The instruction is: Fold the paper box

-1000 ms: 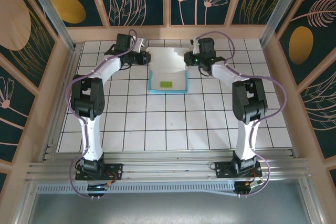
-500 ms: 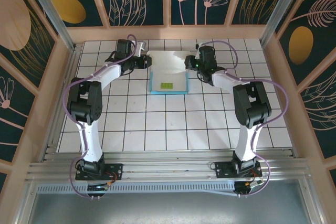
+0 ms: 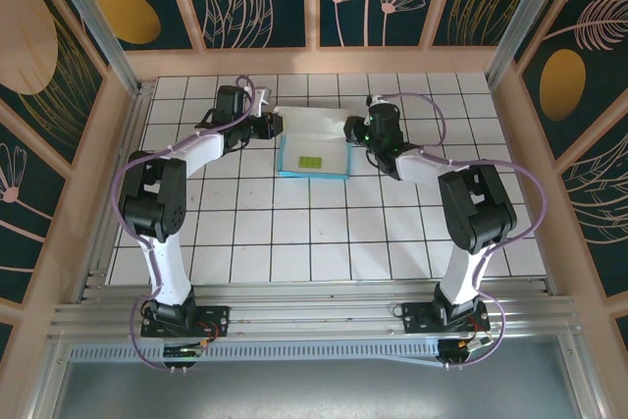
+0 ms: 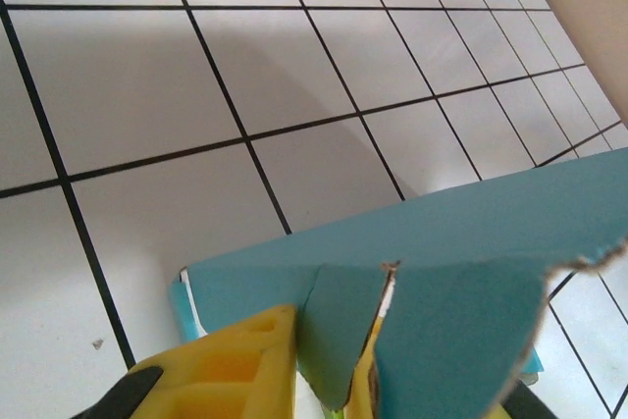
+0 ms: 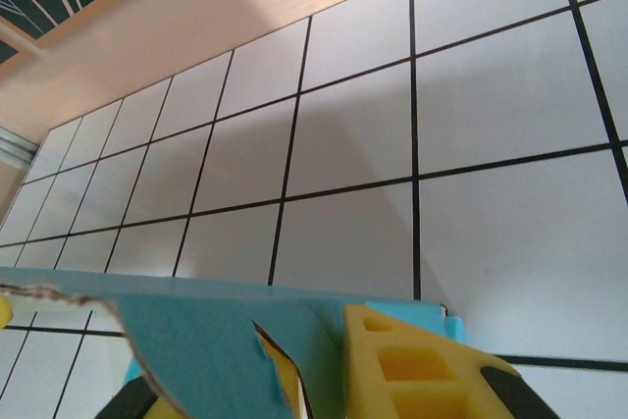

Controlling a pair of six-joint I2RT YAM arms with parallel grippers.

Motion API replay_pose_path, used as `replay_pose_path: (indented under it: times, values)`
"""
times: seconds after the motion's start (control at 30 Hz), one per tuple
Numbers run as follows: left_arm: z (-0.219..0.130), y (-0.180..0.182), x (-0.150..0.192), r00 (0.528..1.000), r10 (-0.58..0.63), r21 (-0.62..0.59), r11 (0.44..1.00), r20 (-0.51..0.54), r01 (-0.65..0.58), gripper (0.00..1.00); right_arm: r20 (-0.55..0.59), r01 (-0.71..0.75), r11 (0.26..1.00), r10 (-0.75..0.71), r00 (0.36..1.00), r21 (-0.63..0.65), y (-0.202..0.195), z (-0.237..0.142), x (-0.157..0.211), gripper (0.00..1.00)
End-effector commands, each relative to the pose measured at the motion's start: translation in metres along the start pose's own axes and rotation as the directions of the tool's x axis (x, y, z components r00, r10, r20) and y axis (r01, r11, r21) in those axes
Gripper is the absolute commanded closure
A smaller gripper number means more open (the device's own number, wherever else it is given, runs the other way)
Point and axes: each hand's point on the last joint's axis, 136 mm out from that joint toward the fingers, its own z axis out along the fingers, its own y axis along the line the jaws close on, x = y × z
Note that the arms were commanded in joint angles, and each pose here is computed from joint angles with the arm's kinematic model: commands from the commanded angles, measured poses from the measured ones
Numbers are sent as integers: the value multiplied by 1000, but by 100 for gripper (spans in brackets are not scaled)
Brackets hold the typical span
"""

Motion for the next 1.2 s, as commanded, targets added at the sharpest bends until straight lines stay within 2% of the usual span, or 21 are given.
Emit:
replay_pose_path:
  times: [0.0,0.17,0.4,0.73,1.17]
  values:
    - [2,-19,18,1000,-9,58,998,-28,11,82,18,-13,1000,13,1000,-15,7,-9,10,82]
    - [-2,-25,24,1000,4,67,998,-5,-3,81,54,-19,999,21,998,-28,11,-17,17,81]
    - [-2,-20,37,1000,-10,58,998,-14,11,81,74,-99,995,101,992,-28,7,-20,22,81]
    - [-5,-24,48,1000,-12,83,996,-26,14,81,72,-163,986,165,984,-27,6,-18,40,80]
    - [-13,-32,43,1000,-24,98,995,0,23,81,59,-335,941,337,940,-38,7,-10,45,81]
